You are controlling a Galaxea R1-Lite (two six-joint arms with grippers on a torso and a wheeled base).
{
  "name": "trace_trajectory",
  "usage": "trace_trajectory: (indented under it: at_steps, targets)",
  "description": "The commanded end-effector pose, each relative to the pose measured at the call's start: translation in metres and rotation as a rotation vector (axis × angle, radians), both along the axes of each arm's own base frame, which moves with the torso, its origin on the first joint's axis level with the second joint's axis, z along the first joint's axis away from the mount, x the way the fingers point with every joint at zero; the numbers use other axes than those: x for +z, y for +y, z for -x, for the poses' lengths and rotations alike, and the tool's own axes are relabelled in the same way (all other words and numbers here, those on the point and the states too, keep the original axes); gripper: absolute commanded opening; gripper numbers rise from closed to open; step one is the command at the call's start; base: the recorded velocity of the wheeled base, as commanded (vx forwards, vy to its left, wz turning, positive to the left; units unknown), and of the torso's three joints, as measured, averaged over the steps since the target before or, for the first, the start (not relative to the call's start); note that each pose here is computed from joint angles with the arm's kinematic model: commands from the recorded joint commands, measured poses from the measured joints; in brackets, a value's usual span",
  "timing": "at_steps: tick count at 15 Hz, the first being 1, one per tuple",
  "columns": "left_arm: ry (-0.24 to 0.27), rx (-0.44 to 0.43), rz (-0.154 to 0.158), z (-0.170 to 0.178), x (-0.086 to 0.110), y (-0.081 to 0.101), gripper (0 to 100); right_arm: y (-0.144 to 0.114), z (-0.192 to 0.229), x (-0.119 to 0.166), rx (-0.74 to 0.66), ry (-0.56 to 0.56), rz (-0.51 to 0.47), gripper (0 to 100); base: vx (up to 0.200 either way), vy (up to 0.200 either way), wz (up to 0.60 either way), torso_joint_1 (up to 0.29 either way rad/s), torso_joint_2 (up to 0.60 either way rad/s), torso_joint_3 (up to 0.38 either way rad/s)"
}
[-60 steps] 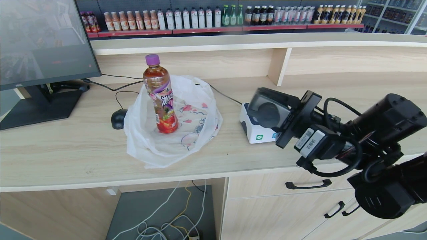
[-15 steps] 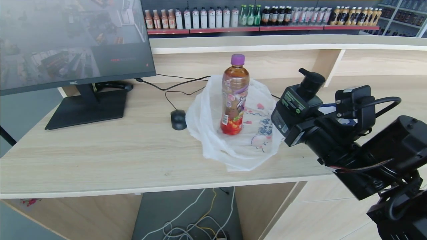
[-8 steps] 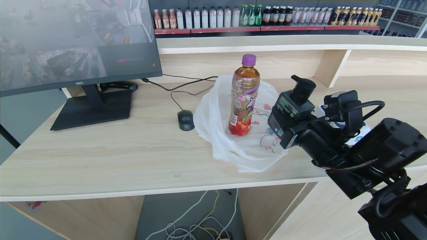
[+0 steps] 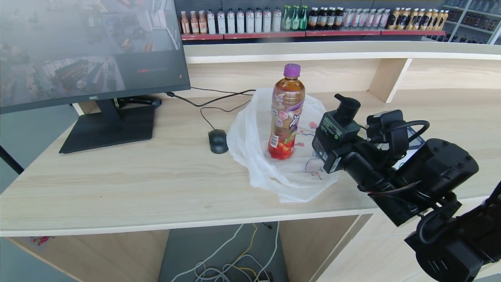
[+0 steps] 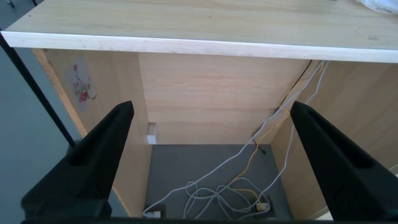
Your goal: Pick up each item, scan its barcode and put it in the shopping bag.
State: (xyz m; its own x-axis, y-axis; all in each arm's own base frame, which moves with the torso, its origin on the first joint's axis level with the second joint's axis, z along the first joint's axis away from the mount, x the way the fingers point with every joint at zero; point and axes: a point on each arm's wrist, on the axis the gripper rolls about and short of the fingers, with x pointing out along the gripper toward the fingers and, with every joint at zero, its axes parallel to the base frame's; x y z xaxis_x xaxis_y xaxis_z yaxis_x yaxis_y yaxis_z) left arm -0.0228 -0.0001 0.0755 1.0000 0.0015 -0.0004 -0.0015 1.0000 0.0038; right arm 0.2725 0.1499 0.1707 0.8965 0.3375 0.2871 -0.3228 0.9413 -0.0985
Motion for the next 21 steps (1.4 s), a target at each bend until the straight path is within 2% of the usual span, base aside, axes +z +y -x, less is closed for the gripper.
trace_trajectory:
  at_steps: [1,10,21]
  targets:
    - [0.0,0.0,-0.001,0.0,0.0,0.0,100,0.002,-0.009,-0.008,-0.009,0.017,0.009,0,0.0,0.0,0.0,0.0,0.0,0.0]
    - [0.0,0.0,-0.001,0.0,0.0,0.0,100,0.014,-0.04,-0.032,-0.024,0.044,0.029,0,0.0,0.0,0.0,0.0,0.0,0.0]
    - [0.0,0.0,0.001,0.0,0.0,0.0,100,0.017,-0.046,-0.041,-0.023,0.062,0.039,0,0.0,0.0,0.0,0.0,0.0,0.0]
